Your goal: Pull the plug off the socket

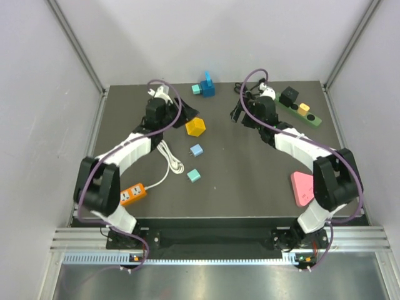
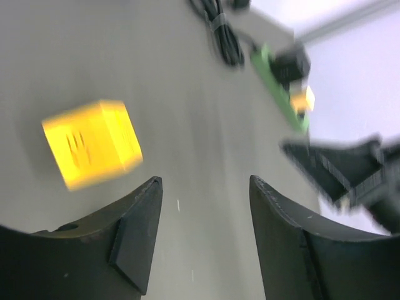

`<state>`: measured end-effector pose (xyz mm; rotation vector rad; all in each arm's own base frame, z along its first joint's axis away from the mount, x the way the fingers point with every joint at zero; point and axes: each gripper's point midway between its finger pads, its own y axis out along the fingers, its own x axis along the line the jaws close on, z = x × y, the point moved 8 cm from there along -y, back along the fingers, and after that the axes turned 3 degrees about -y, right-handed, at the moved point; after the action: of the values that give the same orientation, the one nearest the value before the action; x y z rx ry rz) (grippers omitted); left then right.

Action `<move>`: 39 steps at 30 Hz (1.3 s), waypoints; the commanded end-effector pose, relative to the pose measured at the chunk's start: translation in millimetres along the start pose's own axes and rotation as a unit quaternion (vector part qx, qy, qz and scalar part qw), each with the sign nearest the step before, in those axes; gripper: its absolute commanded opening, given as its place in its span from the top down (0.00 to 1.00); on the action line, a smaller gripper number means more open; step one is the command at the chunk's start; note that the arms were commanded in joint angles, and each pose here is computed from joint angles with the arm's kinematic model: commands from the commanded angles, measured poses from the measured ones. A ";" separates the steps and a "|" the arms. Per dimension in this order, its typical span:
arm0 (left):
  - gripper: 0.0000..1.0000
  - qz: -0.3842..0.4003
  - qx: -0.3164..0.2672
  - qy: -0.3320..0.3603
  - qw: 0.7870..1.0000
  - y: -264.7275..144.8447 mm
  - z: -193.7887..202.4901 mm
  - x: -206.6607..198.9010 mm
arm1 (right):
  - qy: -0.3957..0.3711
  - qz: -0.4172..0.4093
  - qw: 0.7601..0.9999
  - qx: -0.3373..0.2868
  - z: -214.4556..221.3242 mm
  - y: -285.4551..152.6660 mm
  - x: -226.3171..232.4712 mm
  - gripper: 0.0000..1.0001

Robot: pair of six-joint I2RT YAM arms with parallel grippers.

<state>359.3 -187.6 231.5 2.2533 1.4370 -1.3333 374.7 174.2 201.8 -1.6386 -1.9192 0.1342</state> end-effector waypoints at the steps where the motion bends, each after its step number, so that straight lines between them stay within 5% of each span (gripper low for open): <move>1: 0.39 0.090 -0.060 -0.021 0.994 26.1 -50.1 -13.4 | 0.027 -0.070 0.995 -0.067 -40.0 15.7 9.2 0.00; 9: 0.43 0.109 -0.132 -0.092 0.981 106.6 -90.2 40.6 | 0.037 -0.141 0.989 -0.030 -10.1 66.2 -12.4 0.00; 17: 0.40 0.085 -0.169 -0.135 0.973 182.1 -88.9 93.7 | 0.024 -0.152 0.988 -0.018 -6.3 79.7 -22.6 0.00; 39: 0.34 0.055 -0.188 -0.229 0.954 257.9 -75.3 156.6 | 0.026 -0.149 0.988 -0.037 -16.9 88.5 -37.6 0.00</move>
<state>623.5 -180.1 84.8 1.6478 1.2739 -1.2960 444.5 156.6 139.4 -1.3610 -2.0447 -0.0106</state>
